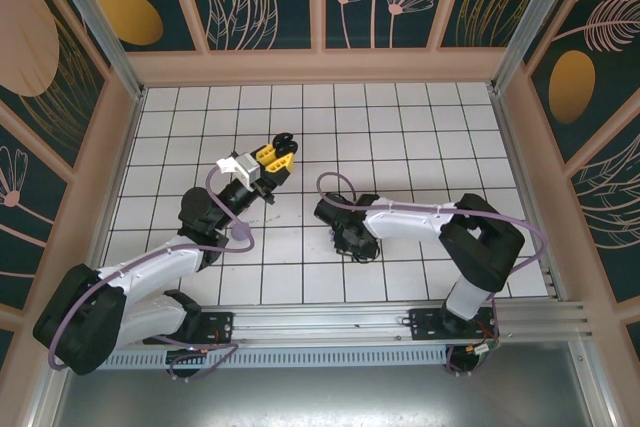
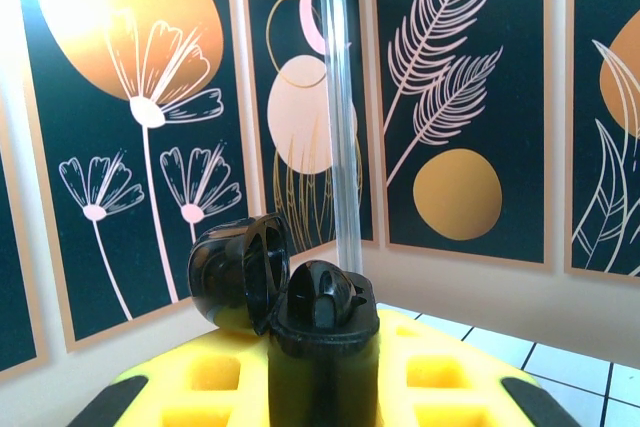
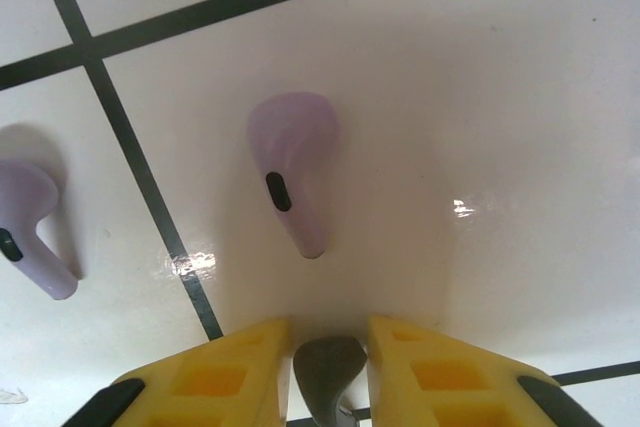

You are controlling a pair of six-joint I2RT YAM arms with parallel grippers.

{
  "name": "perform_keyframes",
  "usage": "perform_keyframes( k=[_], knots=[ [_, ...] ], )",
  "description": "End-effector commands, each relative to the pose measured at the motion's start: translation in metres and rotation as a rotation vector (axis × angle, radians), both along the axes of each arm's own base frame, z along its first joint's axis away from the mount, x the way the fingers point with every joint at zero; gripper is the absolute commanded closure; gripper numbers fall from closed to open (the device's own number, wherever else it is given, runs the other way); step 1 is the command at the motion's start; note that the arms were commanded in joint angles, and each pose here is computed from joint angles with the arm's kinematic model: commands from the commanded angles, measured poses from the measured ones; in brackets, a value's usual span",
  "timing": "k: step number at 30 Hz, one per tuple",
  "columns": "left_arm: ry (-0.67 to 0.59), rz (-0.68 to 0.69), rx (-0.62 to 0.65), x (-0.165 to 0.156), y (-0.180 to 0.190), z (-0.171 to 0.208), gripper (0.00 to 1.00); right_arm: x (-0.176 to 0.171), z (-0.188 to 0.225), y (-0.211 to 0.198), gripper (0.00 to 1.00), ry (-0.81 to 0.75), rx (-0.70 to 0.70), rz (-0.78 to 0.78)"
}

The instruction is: Insert the wireless bluetooth earbuds into the charging case

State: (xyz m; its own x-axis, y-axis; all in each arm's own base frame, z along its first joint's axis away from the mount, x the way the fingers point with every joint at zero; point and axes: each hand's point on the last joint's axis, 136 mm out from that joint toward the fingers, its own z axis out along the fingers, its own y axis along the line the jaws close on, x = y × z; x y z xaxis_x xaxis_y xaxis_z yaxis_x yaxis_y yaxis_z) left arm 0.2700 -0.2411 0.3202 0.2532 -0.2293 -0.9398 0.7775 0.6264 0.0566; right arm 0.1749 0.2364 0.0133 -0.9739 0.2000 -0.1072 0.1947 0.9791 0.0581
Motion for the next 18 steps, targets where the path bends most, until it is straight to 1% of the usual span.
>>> perform_keyframes(
  k=[1, 6, 10, 18],
  knots=[
    [-0.034, -0.023, -0.029, -0.005, -0.002, 0.014, 1.00, -0.003, -0.004, -0.007, 0.74, 0.003, -0.010, 0.002],
    [-0.027, -0.028, -0.023, -0.005, -0.003, 0.014, 1.00, -0.004, -0.005, -0.008, 0.76, -0.005, -0.003, 0.012],
    [-0.026, -0.035, -0.021, -0.007, -0.003, 0.016, 1.00, -0.002, -0.003, -0.008, 0.79, -0.029, 0.017, 0.029],
    [-0.028, -0.034, -0.022, -0.008, -0.002, 0.025, 1.00, 0.007, 0.018, -0.008, 0.81, -0.128, 0.080, 0.050]
  ],
)
